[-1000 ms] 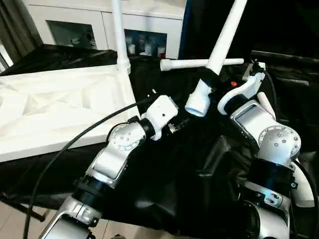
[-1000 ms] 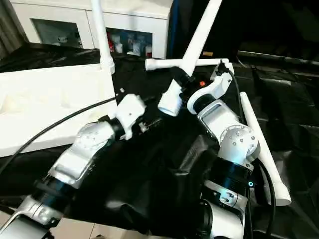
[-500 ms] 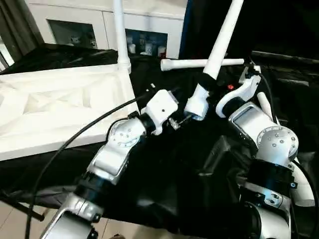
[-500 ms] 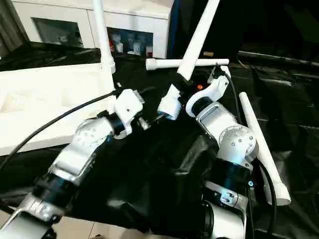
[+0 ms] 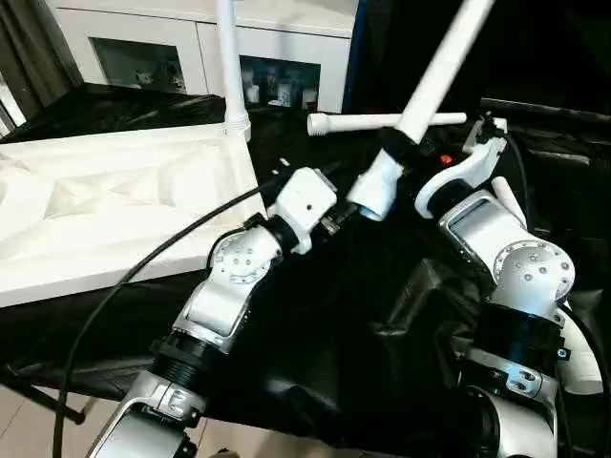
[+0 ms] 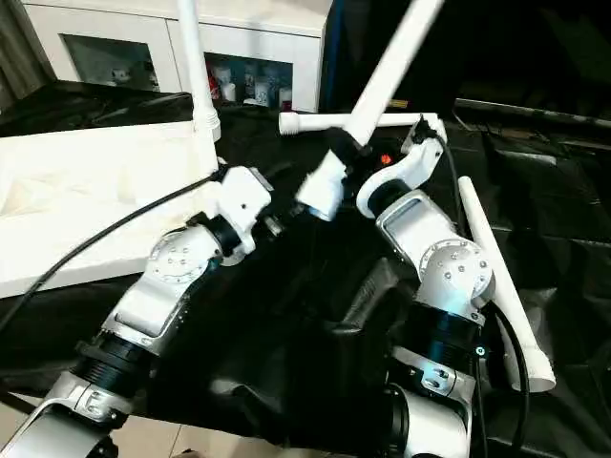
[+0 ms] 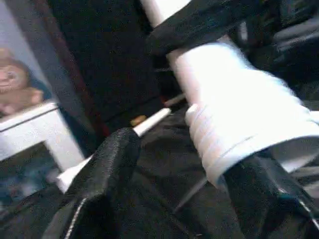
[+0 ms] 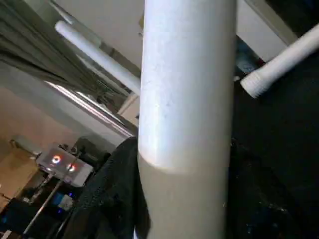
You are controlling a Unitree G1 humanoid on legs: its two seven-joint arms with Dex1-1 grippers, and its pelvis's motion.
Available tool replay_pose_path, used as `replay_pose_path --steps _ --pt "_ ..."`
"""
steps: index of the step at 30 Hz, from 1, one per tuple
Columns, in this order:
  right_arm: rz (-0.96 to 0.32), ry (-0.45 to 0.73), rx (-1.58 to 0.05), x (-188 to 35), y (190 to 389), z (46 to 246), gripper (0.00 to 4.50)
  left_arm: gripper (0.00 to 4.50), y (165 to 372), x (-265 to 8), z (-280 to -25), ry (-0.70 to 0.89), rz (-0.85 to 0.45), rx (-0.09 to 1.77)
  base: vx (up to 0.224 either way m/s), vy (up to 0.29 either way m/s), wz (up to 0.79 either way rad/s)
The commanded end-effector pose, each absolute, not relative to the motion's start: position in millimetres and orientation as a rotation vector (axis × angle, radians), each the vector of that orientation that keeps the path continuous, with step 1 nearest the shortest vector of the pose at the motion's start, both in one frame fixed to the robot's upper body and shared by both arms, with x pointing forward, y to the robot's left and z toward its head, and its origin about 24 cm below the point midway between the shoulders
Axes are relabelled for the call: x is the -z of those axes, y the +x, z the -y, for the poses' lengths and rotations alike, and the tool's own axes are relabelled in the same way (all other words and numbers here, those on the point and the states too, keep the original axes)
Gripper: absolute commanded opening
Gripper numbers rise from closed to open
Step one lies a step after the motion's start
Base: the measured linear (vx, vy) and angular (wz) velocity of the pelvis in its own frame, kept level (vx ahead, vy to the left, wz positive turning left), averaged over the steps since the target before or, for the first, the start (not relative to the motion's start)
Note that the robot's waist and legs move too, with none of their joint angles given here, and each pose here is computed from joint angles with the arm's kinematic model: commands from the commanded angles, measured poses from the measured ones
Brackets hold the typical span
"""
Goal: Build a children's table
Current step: Pick table leg
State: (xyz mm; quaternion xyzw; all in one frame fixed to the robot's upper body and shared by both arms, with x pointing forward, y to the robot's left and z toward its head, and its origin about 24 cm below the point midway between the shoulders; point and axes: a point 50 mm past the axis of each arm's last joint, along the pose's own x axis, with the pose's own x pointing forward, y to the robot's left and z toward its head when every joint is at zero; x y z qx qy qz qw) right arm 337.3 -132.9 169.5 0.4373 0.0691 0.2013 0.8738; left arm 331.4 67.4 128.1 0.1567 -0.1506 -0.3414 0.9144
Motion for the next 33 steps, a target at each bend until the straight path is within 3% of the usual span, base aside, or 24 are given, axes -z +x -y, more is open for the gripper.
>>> replay_pose_path --steps 1,11,21,31,32,33 --pt "-0.224 0.897 -0.405 -155.5 335.0 129.9 1.88 2.56 339.2 -163.0 -78.4 0.302 0.457 0.596 0.0 0.0 0.0" --pt "-0.237 0.901 -0.405 -152.3 333.8 129.0 1.88 1.97 333.8 -176.3 -78.6 0.253 0.577 0.589 0.0 0.0 0.0" --pt "-0.267 0.907 -0.398 -147.0 334.1 130.2 1.88 1.09 320.2 -185.6 -72.1 0.177 0.699 0.667 0.0 0.0 0.0" --pt "-0.279 0.877 -0.38 -142.8 335.3 133.1 1.88 0.34 322.7 -186.5 -77.8 0.118 0.686 0.642 0.0 0.0 0.0" --pt "-0.278 0.88 -0.383 -142.5 335.5 133.4 2.23 0.27 323.4 -186.1 -78.4 0.12 0.683 0.638 0.0 0.0 0.0" --pt "-0.278 0.886 -0.392 -142.4 335.2 133.5 2.23 0.27 324.0 -185.7 -79.0 0.118 0.679 0.634 0.0 0.0 0.0"
